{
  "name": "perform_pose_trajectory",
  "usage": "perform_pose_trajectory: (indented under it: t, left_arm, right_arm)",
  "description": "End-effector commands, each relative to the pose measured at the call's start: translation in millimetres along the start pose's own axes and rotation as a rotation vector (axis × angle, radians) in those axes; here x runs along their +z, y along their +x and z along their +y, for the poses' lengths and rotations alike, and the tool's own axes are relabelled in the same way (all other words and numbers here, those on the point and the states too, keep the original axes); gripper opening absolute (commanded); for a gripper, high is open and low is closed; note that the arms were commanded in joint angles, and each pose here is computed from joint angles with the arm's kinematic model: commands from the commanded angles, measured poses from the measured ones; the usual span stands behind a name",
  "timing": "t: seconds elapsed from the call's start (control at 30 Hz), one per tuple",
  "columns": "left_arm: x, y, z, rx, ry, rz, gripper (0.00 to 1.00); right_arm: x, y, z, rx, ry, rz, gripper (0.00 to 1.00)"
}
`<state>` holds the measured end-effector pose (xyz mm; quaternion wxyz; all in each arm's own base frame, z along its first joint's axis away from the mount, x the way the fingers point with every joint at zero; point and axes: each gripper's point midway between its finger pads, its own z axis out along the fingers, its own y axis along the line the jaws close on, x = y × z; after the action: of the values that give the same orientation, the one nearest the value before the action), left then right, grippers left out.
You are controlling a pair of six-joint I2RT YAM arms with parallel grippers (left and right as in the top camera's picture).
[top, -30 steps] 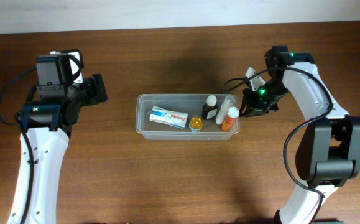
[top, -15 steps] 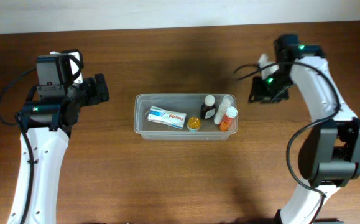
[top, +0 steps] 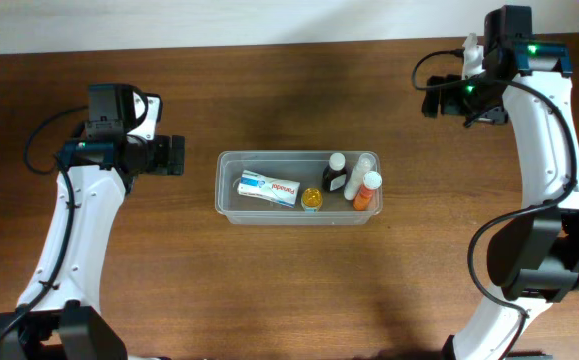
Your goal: Pack container
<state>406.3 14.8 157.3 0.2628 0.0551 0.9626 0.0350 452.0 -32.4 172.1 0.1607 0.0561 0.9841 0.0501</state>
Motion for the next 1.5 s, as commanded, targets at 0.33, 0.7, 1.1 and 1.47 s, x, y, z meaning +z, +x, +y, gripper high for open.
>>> perform_pose_trajectory:
  t: [0.33,0.7,1.1,1.47]
  left_arm:
    - [-72,-9,-2,-0.1,0.042,-0.151,0.99]
    - [-124,57,-17,-0.074,0.055,-0.3,0.99]
    - [-156,117,-27,-0.116,0.061,-0.3,0.99]
    - [-156,117,-27,-0.116,0.061,-0.3,0.99]
  right_arm:
    - [-124,32,12,-0.028,0.018,-0.148,0.98]
    - [-212,116,16,-0.047,0.044,-0.373,0.98]
    - [-174,254,8,-0.058,0.041,-0.491,0.98]
    - [-171,263,8,-0.056,0.041,-0.477,0.98]
